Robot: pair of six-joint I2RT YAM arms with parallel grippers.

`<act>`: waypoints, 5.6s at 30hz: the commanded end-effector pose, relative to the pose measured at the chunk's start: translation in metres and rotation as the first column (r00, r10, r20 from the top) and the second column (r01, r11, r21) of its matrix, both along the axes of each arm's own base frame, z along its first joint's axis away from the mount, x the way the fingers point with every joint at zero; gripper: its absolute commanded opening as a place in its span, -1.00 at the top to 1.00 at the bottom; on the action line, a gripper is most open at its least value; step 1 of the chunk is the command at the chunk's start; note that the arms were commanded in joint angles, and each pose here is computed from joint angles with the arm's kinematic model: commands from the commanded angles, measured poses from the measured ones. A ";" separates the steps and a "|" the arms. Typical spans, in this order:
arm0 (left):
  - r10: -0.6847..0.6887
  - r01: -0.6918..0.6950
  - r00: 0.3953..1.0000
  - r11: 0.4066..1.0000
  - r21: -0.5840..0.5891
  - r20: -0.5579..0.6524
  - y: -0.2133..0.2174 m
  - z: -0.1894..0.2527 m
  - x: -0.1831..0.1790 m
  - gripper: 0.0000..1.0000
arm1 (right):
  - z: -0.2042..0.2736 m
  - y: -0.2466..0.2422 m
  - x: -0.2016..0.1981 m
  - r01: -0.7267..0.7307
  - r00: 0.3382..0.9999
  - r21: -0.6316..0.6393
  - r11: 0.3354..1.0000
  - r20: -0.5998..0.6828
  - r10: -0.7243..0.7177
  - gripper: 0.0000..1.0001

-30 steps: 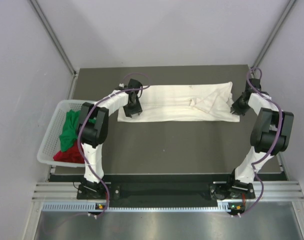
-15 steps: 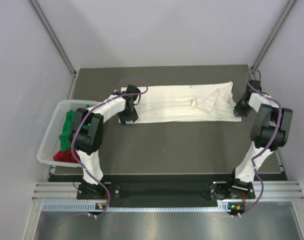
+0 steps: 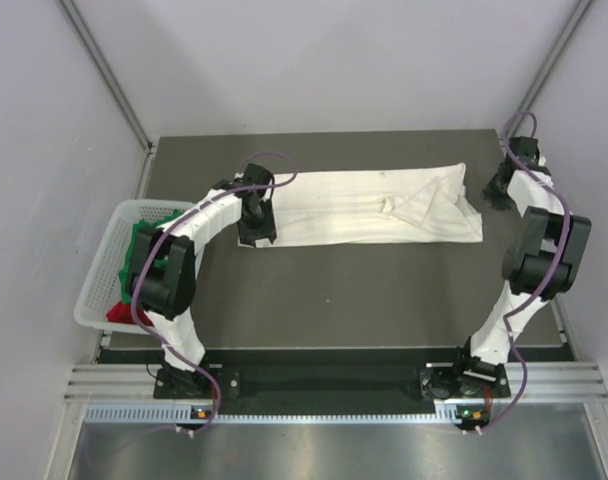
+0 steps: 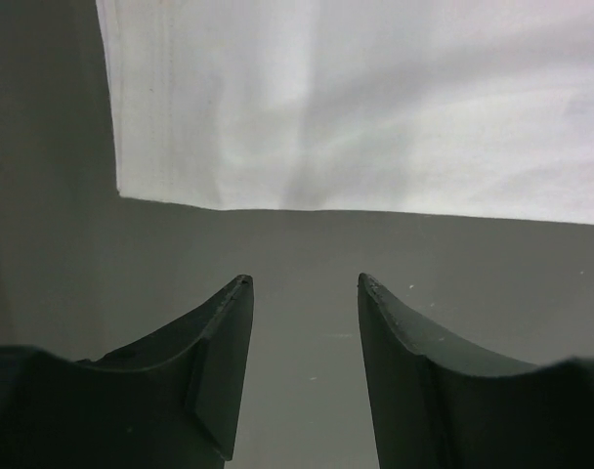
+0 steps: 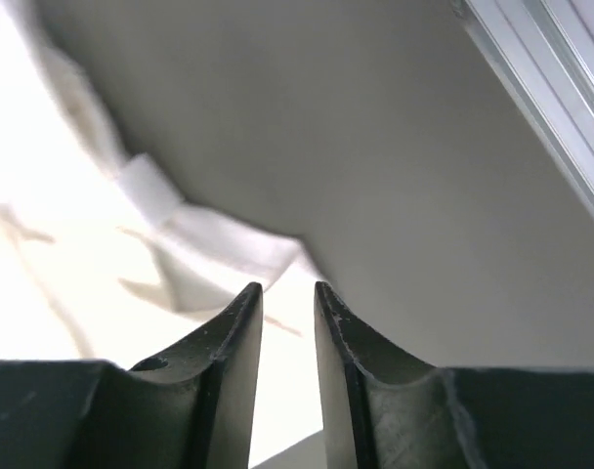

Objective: Fold and stack the t-shirts
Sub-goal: Fold the tshirt

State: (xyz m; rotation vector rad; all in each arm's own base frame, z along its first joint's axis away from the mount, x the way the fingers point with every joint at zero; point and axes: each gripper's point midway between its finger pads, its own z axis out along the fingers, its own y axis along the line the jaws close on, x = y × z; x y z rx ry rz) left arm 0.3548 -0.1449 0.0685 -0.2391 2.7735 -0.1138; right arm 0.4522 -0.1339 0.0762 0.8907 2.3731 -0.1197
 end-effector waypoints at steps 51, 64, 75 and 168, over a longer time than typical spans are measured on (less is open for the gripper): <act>0.142 -0.129 0.984 0.985 -0.113 0.112 0.026 0.030 0.043 0.41 | -0.017 0.216 0.014 -0.256 0.954 0.352 0.900 0.242 0.176 0.57; 0.141 -0.128 0.985 0.983 -0.130 0.096 0.022 0.020 0.041 0.40 | 0.005 0.251 0.063 -0.413 0.883 0.366 0.834 0.385 0.268 0.91; 0.103 -0.087 0.990 0.982 -0.166 0.093 0.011 0.007 0.032 0.18 | 0.046 0.287 0.080 -0.667 0.702 0.265 0.696 0.537 0.468 0.26; -0.427 0.383 0.873 0.900 0.209 0.236 -0.023 0.045 0.031 -0.02 | -0.020 0.033 -0.065 0.302 0.938 0.304 0.903 0.071 -0.338 0.05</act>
